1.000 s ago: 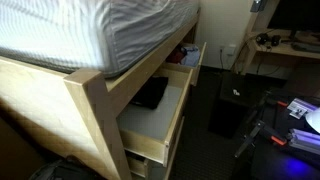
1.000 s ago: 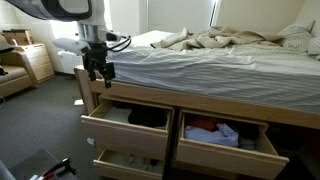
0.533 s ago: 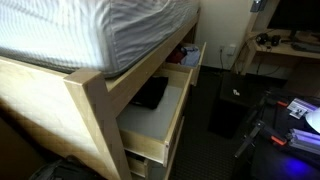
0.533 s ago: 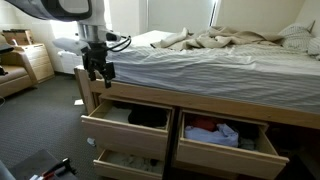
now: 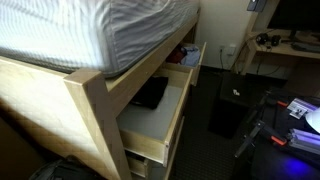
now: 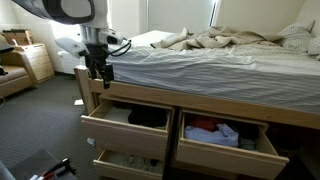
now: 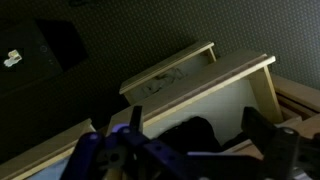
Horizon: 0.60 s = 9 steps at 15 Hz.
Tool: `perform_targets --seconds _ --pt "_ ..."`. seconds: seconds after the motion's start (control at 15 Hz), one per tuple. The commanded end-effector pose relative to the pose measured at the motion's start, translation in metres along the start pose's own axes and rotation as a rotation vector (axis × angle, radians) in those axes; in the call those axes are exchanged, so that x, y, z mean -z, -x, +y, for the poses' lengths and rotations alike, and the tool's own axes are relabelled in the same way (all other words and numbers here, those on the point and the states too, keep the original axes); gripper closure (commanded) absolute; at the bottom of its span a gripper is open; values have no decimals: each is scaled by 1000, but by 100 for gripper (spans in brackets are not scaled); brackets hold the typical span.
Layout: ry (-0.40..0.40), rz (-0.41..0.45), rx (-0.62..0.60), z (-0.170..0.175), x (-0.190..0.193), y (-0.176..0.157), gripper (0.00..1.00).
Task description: Close the two top drawers
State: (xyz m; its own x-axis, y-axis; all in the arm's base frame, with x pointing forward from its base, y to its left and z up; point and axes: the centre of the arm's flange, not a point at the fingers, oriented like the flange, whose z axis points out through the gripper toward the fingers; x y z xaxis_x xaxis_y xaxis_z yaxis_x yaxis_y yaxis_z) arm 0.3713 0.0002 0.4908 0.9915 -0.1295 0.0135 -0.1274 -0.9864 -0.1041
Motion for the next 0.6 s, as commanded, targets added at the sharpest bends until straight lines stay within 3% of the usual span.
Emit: perform_targets --seconds 0.0,0.33,0.4,0.53 --pt "-91 -25 -182 27 -81 11 0" --pt "-136 -167 -449 37 -186 57 0" --pt "-104 -146 -366 35 -139 36 0" --pt "-110 -187 -416 38 -166 46 0"
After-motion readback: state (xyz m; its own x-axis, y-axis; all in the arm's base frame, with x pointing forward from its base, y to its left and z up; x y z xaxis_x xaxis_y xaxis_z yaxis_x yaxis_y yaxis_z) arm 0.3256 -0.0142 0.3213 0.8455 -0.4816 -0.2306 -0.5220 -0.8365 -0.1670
